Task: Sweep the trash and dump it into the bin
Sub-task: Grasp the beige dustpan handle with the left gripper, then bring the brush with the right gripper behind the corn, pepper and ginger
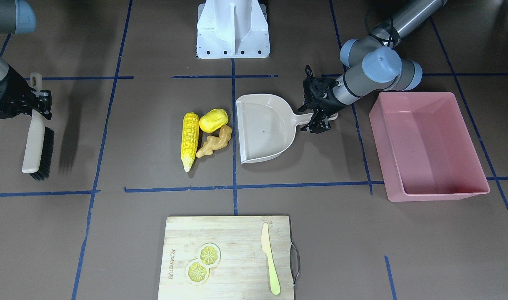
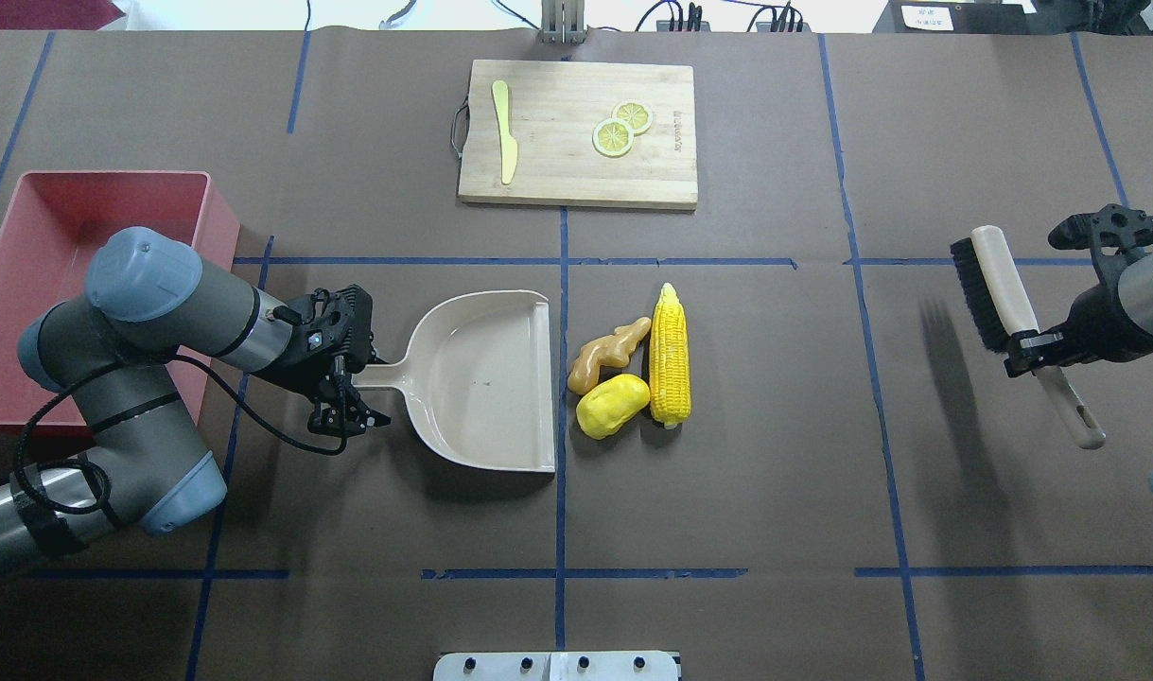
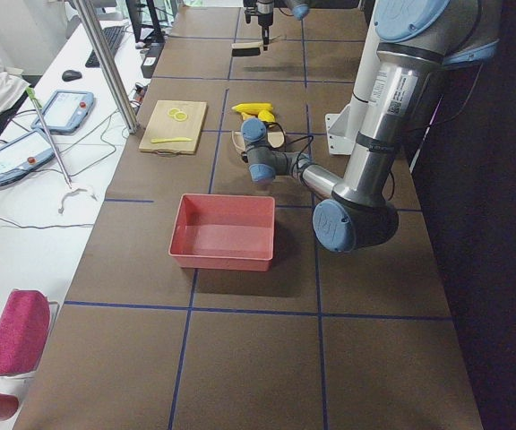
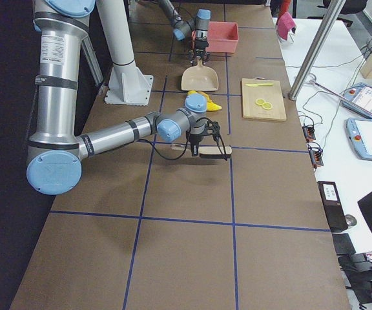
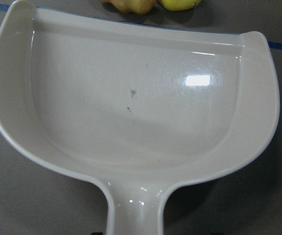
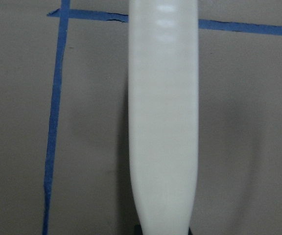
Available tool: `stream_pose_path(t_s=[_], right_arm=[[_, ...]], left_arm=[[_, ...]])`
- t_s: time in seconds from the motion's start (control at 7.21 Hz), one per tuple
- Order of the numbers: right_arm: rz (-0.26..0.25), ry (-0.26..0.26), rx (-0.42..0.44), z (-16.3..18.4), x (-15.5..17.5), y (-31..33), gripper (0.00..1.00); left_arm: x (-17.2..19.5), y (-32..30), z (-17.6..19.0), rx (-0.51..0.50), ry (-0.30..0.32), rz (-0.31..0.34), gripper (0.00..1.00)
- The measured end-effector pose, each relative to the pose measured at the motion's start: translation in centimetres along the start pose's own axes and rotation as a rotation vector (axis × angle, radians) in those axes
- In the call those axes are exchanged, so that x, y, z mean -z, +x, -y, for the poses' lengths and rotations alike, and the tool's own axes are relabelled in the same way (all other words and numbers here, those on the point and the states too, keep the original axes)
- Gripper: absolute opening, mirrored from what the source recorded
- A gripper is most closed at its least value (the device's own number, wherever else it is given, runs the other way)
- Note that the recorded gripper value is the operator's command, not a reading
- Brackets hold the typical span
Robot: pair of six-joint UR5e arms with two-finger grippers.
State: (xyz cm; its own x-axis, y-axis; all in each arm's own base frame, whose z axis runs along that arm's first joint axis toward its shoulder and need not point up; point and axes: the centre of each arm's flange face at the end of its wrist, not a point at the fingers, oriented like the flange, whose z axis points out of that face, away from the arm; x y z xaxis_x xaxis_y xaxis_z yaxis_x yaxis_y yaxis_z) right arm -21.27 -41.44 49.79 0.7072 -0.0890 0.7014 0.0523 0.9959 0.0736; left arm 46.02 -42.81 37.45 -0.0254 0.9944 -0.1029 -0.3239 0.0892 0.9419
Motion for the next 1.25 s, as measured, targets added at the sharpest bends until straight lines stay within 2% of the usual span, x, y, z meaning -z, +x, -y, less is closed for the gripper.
stream_pose_path(t_s=[0.56,0.97,1.25], right_arm=[[-0.001,0.001,0.001,0.0,0.0,0.0,0.0],[-0.001,0.001,0.001,0.0,0.0,0.0,0.0],[0.002,0.001,0.002,0.0,0.0,0.0,0.0]], left_arm=[[2.8,-1.8,0.8,-0.002,0.026,0.049,0.02],[6.3,-3.3,0.9,0.005,0.044,0.1,0.0],[7.6,-4.0,1.0,0.041,0.015,0.113,0.0]])
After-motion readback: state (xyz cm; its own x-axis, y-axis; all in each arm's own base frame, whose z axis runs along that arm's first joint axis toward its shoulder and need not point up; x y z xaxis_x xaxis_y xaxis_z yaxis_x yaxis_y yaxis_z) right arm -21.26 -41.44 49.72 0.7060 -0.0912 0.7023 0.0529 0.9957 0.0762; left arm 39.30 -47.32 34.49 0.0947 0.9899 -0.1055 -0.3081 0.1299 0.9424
